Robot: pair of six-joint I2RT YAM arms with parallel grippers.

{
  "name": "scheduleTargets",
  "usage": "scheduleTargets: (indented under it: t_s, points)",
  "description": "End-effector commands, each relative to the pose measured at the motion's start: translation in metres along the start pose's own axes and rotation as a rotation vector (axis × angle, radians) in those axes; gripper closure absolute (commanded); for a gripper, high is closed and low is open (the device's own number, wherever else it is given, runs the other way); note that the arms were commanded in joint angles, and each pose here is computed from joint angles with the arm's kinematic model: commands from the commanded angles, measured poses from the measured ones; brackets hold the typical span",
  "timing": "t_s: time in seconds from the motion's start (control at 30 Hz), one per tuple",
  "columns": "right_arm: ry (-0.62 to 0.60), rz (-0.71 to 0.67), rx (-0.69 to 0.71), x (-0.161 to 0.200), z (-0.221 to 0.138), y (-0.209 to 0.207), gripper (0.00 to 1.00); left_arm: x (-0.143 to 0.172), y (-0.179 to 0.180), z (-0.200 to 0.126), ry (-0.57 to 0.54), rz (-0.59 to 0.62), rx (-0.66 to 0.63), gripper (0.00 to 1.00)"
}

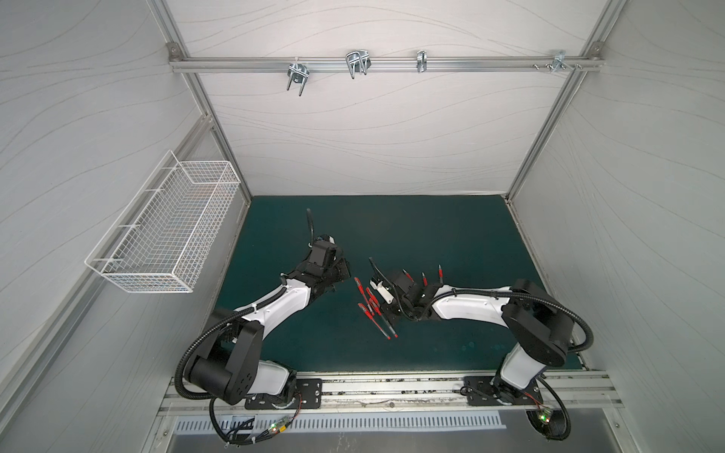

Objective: Remove pen caps from pens
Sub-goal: Pick up the pen from the center of the table.

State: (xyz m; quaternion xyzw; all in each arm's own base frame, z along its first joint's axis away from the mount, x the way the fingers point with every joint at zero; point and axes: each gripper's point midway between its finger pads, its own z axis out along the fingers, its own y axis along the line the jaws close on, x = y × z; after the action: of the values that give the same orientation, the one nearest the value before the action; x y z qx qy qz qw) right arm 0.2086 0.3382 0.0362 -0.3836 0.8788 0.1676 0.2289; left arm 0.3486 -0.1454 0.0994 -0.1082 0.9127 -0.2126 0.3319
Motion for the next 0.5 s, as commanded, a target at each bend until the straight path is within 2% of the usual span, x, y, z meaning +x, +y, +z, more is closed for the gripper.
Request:
scheduleTargets:
  t_s: [0.0,0.47]
  points:
    - [0.030,-0.014,0.032,0.004,0.005,-0.003,0.75,-0.015,-0.011,-0.006,-0.059,-0.006,0.044,0.69]
    - [0.095,-0.009,0.062,0.012,0.016,-0.008,0.75,-0.013,-0.014,-0.005,-0.035,-0.010,0.051,0.69]
